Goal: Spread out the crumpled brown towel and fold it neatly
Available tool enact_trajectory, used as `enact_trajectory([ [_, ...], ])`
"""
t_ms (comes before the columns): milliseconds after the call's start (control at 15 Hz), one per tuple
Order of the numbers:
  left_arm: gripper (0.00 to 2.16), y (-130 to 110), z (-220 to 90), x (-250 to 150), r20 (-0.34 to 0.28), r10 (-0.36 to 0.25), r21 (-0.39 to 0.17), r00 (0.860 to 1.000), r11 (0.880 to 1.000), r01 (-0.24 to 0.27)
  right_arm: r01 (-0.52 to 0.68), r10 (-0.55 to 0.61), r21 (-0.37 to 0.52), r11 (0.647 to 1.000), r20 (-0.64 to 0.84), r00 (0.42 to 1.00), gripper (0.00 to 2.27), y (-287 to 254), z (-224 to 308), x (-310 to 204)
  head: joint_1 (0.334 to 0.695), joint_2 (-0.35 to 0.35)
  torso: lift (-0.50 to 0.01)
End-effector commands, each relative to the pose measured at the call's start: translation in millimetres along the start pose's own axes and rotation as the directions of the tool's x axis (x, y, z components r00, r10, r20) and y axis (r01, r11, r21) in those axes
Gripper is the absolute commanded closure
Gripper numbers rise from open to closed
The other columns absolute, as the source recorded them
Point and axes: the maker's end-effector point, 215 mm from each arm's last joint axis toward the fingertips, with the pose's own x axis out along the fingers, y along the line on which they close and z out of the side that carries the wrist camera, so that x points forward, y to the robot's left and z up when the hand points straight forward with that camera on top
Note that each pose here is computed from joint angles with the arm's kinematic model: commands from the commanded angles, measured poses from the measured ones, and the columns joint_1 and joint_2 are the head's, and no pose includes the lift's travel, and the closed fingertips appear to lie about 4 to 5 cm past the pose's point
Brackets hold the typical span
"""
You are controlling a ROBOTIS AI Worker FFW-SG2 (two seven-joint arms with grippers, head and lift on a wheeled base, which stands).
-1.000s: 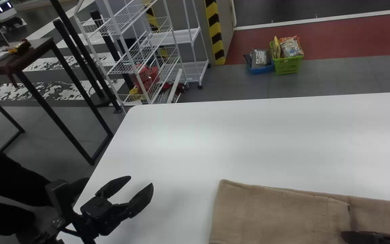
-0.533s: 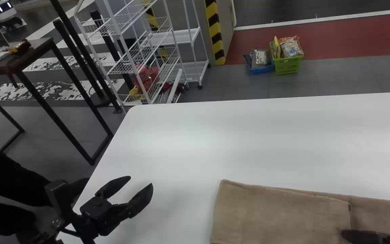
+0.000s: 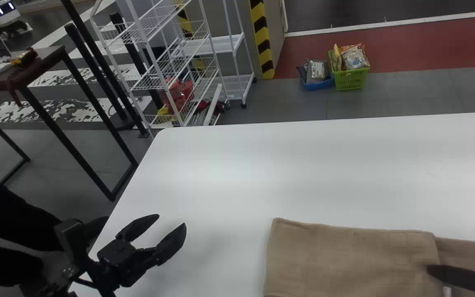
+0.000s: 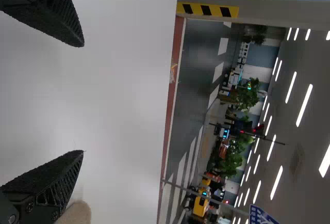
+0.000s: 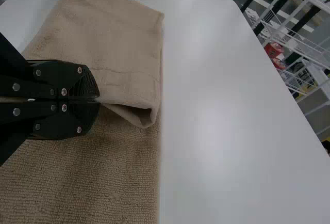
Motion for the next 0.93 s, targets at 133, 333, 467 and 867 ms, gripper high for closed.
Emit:
enact_trajectory([
  [133,0.07,-1,0,1,0.002,0.000,-0.002,1.000,1.000,0.000,-0.001,0.000,0.012,1.000,0.100,0.995,1.15,-8,25,-36,0.695,0.350,-0.128],
  [333,0.07,-3,1,3,0.003,-0.005,0.000,1.000,1.000,0.005,-0.006,0.005,0.007,1.000,0.144,0.989,1.15,-7,31,-56,0.695,0.335,-0.128],
  [467,0.07,-3,1,4,0.001,-0.004,0.003,1.000,1.000,0.004,-0.002,0.001,0.004,1.000,0.149,0.989,1.15,-7,30,-60,0.695,0.316,-0.128],
  [867,0.07,-8,5,5,0.002,-0.015,0.011,1.000,1.000,0.015,-0.078,0.080,-0.019,0.997,0.158,0.984,1.15,21,37,-53,0.695,0.327,-0.128],
])
